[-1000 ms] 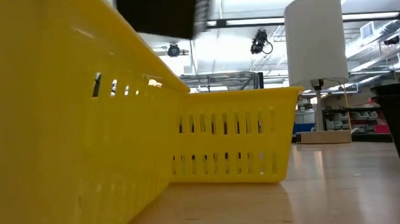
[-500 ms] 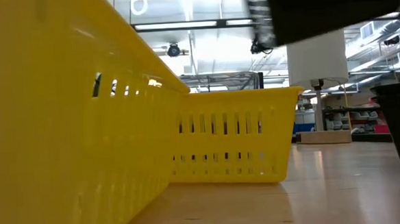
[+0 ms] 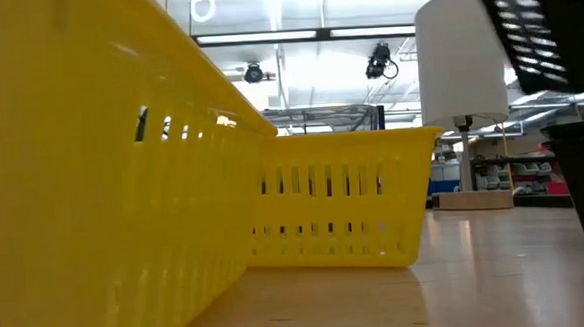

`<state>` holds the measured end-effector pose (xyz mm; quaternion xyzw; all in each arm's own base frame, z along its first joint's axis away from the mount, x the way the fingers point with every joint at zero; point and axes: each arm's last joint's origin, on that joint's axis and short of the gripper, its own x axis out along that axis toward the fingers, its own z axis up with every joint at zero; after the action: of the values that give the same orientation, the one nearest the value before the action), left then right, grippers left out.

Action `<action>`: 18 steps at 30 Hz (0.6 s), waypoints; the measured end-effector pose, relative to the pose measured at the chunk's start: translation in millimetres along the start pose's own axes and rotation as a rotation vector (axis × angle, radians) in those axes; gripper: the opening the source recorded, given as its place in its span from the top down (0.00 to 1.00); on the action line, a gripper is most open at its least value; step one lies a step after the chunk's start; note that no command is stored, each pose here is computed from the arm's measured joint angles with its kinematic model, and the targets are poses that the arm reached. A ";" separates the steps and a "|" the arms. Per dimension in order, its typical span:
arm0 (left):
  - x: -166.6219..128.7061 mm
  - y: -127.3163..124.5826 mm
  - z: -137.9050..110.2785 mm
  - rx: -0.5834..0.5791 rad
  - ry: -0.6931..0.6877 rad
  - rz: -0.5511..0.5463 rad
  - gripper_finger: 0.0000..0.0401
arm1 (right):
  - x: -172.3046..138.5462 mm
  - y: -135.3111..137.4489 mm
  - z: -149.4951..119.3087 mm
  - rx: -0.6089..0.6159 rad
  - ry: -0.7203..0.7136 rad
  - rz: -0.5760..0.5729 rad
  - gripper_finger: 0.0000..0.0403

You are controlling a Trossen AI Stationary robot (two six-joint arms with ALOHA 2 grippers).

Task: Stack baskets on shelf by color
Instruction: Stack the black bin on the black bin

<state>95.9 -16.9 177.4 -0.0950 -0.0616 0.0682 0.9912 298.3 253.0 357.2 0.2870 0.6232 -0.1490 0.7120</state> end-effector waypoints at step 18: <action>0.0 0.0 -0.1 0.000 0.001 0.000 0.93 | 37.8 -7.8 -9.3 0.028 -0.017 -0.166 0.98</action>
<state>95.9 -16.8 177.3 -0.0948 -0.0613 0.0682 0.9913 293.1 257.8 318.1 0.2429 0.6367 -0.2188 0.6984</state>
